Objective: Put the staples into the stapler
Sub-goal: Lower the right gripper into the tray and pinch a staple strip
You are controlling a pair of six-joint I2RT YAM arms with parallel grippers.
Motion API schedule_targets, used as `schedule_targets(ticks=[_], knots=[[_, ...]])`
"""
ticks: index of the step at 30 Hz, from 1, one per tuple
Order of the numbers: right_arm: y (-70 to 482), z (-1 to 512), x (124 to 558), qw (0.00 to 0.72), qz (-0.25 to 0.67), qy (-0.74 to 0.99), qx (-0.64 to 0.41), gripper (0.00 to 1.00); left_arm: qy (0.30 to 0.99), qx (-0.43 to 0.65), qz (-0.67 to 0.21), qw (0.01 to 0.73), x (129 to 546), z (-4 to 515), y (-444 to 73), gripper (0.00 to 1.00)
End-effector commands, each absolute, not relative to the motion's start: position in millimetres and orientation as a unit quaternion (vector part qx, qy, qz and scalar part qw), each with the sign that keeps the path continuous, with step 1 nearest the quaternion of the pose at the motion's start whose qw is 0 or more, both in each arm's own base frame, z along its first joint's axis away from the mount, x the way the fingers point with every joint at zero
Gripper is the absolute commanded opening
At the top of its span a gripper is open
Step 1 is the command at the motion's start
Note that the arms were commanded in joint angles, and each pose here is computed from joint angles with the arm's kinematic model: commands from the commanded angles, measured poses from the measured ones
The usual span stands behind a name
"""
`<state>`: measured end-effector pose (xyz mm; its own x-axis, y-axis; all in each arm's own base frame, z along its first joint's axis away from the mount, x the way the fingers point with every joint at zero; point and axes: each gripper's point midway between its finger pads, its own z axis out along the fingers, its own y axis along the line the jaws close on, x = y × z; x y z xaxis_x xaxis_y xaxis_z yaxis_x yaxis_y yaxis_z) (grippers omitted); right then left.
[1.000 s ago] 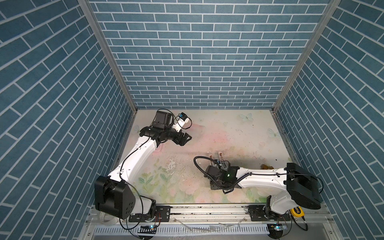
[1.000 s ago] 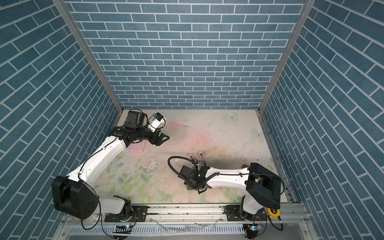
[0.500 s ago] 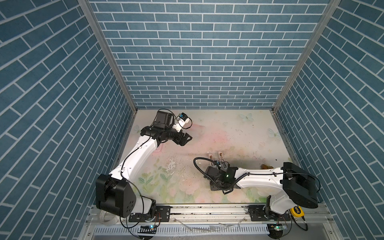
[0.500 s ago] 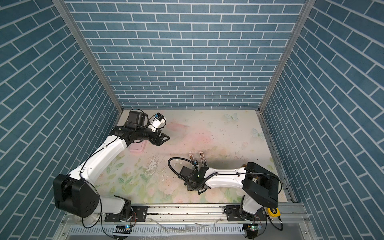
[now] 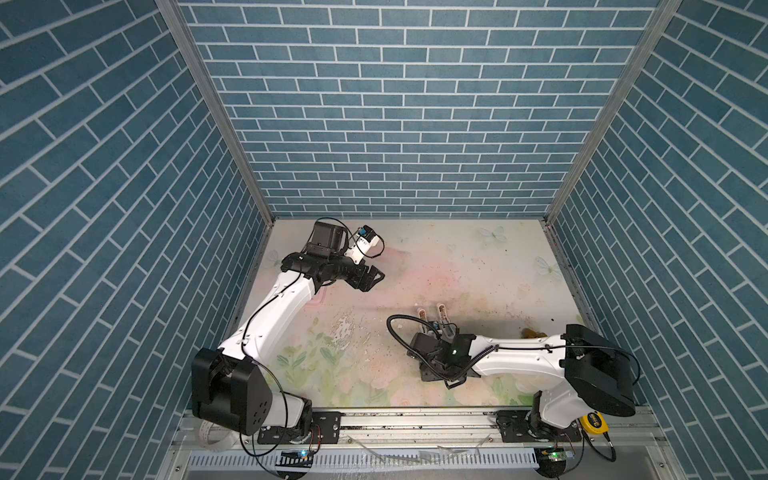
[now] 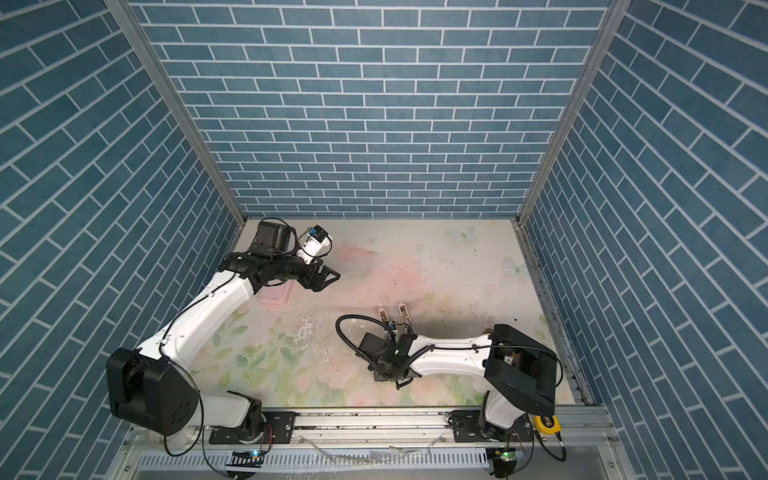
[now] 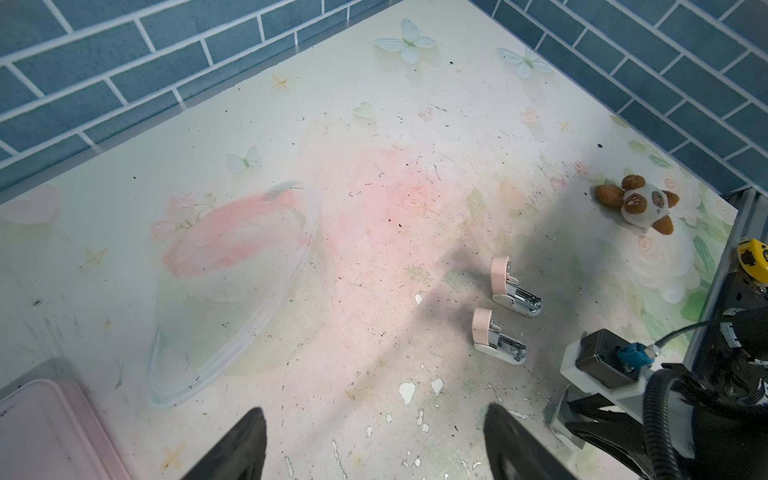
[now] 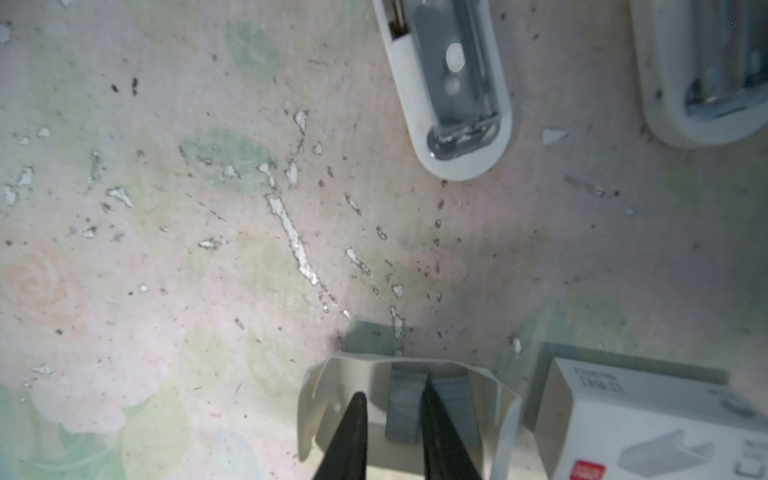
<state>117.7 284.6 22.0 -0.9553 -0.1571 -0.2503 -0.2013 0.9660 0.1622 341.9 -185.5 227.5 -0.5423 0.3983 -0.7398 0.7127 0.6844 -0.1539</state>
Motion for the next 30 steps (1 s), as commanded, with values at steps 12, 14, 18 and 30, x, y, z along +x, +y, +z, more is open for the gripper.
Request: schedule_targets(ticks=[12,14,18,30], knots=[[276.1,6.1,113.6,0.099,0.069,0.991,-0.057,0.25,0.849,0.324,-0.229,0.348,342.4,226.5,-186.0,0.84],[275.6,6.3,113.8,0.099,0.067,0.991,-0.056,0.25,0.849,0.324,-0.229,0.348,342.6,226.5,-186.0,0.84],[275.8,6.4,114.0,0.098,0.065,0.992,-0.055,0.26,0.850,0.323,-0.229,0.348,342.4,226.3,-185.7,0.84],[280.8,9.0,115.4,0.102,0.076,0.990,-0.055,0.19,0.849,0.323,-0.230,0.348,341.2,226.0,-185.7,0.84]])
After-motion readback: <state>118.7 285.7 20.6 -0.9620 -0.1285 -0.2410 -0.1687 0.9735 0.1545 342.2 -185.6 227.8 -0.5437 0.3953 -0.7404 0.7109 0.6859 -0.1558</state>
